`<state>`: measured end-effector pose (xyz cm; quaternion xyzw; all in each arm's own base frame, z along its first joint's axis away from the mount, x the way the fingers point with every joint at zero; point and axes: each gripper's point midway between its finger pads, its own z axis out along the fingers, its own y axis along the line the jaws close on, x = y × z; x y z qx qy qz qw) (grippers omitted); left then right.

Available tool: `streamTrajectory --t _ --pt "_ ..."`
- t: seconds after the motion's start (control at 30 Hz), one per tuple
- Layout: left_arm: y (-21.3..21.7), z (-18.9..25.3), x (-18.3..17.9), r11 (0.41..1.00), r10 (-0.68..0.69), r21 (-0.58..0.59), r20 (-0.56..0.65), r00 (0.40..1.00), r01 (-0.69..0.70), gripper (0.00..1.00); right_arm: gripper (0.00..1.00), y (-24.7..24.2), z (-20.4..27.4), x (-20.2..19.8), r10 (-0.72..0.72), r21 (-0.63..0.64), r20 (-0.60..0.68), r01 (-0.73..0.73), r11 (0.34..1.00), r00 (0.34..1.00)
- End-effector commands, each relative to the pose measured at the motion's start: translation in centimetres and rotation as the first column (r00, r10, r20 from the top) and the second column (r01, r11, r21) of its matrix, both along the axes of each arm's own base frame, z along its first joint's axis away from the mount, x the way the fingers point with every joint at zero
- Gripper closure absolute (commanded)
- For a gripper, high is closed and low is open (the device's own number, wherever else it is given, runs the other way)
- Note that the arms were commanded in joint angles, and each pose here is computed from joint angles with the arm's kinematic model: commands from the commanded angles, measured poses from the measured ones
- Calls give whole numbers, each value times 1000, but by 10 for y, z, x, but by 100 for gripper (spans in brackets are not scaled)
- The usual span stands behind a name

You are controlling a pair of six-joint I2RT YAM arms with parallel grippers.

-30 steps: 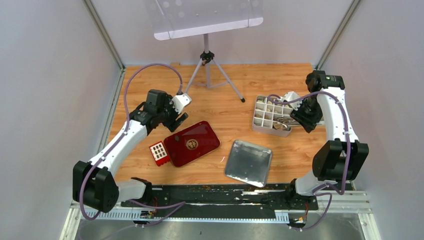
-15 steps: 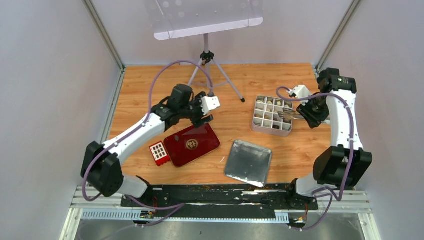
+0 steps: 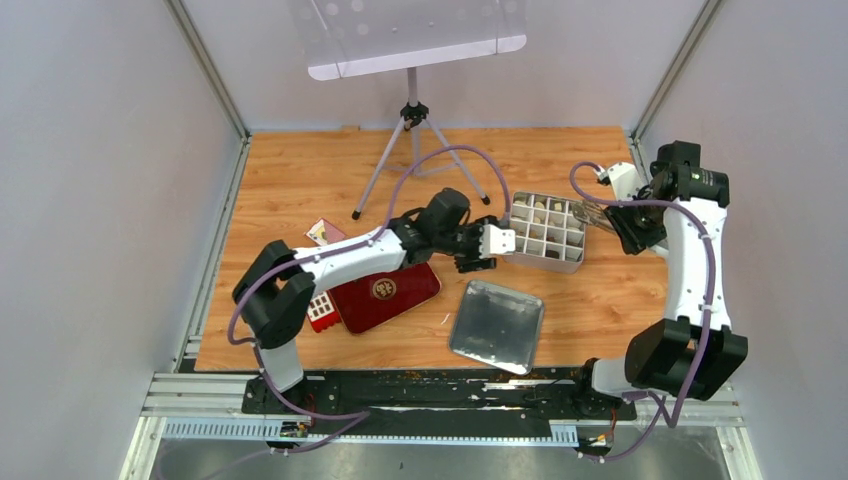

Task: Pack the chocolate

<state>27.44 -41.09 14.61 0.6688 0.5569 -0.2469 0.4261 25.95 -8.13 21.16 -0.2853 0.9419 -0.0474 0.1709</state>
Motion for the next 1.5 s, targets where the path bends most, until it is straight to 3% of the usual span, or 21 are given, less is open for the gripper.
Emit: streamTrajectory --t 0.0,0.17,0.3,0.47,0.67,0.77,0.87,0.93,1.1,1.17,1.3,1.47 --pt "-49 19 7 995 -57 -78 80 995 63 38 62 3 18 -8 -48 6 85 47 999 995" --pt "-66 14 24 997 -27 -69 94 995 34 40 62 7 21 -18 -47 19 91 46 999 995" --pt "-36 20 24 997 44 -67 75 996 -39 40 64 22 25 -19 -9 79 112 0 997 994" --pt "50 36 9 979 192 -67 -34 981 -194 37 65 62 23 -12 164 91 136 -177 980 977" --pt "174 37 -28 912 409 22 -11 912 -409 32 66 155 6 -3 541 25 83 -545 838 837" --pt "230 25 -39 817 573 77 9 820 -572 25 66 199 -5 8 670 5 51 -671 742 741" --pt "282 14 -41 669 742 104 -31 669 -736 19 65 252 -13 24 757 -1 45 -758 652 651" --pt "311 18 -34 553 833 75 -63 550 -830 17 64 292 -20 31 777 18 43 -779 627 627" --pt "372 39 -10 185 964 -24 -189 186 -982 12 61 389 -38 30 800 67 48 -801 595 598" --pt "387 41 -7 88 964 -33 -247 94 -996 12 60 415 -54 20 802 107 23 -799 592 597" --pt "406 47 -10 -20 954 -67 -300 1 -998 12 57 445 -76 4 798 146 -4 -789 597 603" --pt "412 52 -18 -44 951 -92 -308 -14 -995 12 52 456 -91 8 765 109 -10 -759 641 644"
